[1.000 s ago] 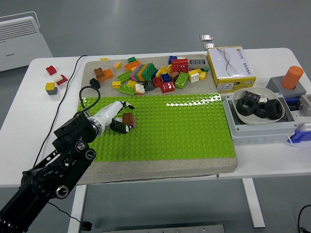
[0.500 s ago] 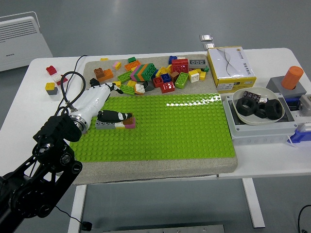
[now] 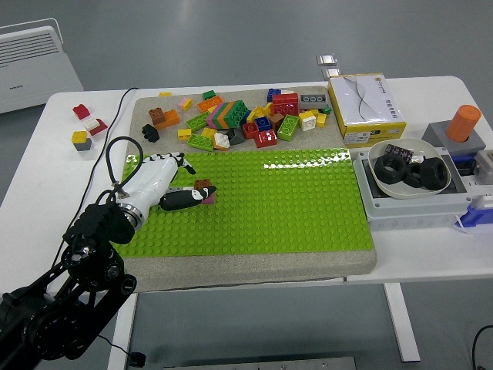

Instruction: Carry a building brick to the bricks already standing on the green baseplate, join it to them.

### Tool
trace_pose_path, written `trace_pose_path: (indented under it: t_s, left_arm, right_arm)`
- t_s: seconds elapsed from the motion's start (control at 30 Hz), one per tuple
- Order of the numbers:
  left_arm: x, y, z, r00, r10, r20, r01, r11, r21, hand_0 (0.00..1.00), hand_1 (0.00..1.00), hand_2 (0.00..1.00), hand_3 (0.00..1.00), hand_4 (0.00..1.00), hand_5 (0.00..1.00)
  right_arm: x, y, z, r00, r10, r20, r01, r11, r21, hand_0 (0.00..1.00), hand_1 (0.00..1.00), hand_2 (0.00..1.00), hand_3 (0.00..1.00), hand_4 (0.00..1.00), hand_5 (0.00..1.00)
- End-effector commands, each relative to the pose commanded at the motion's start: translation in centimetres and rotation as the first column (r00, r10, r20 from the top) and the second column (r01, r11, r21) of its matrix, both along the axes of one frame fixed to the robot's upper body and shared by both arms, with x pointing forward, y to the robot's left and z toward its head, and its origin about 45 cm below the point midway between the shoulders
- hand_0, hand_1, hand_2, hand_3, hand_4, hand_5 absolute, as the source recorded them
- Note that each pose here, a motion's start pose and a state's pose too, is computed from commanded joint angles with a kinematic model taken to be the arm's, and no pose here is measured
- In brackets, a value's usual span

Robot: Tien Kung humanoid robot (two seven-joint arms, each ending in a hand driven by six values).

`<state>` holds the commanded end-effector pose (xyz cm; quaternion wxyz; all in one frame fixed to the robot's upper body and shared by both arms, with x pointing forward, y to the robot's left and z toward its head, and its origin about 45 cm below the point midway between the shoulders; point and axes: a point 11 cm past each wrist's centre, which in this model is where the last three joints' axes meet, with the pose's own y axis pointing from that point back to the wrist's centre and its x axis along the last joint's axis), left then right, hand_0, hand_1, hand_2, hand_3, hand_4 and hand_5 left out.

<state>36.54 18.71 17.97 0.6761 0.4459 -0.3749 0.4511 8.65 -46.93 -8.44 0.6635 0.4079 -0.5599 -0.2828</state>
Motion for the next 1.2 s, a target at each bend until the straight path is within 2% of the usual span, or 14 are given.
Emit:
trace_pose_path:
  t_s: [0.2,0.8,1.2]
  left_arm:
    - [0.0,0.1,-0.61,1.0,0.004,-0.02,-0.004,1.0,0.005,0.995,0.948,0.931,0.649,0.852,0.834]
    - [0.48,-0.38,-0.86,0.999,0.005,-0.037,-0.005,1.0,0.0,0.986,0.943,0.926,0.65,0.848,0.802]
    - [0.27,-0.74,-1.0,0.999,-0.003,-0.044,0.003,1.0,-0.001,0.98,0.941,0.922,0.65,0.85,0.797]
  right_arm:
    - [0.07,0.0,0.01,1.0,0.003,0.0,-0.003,1.0,0.001,0.675,0.622,0.726,0.793,0.841,0.998]
    - [0.63,0.11,0.08,1.0,0.005,0.011,-0.005,1.0,0.002,0.675,0.624,0.727,0.795,0.838,0.998]
    - [0.82,0.15,0.11,1.0,0.007,0.014,-0.007,1.0,0.003,0.678,0.625,0.727,0.796,0.839,0.998]
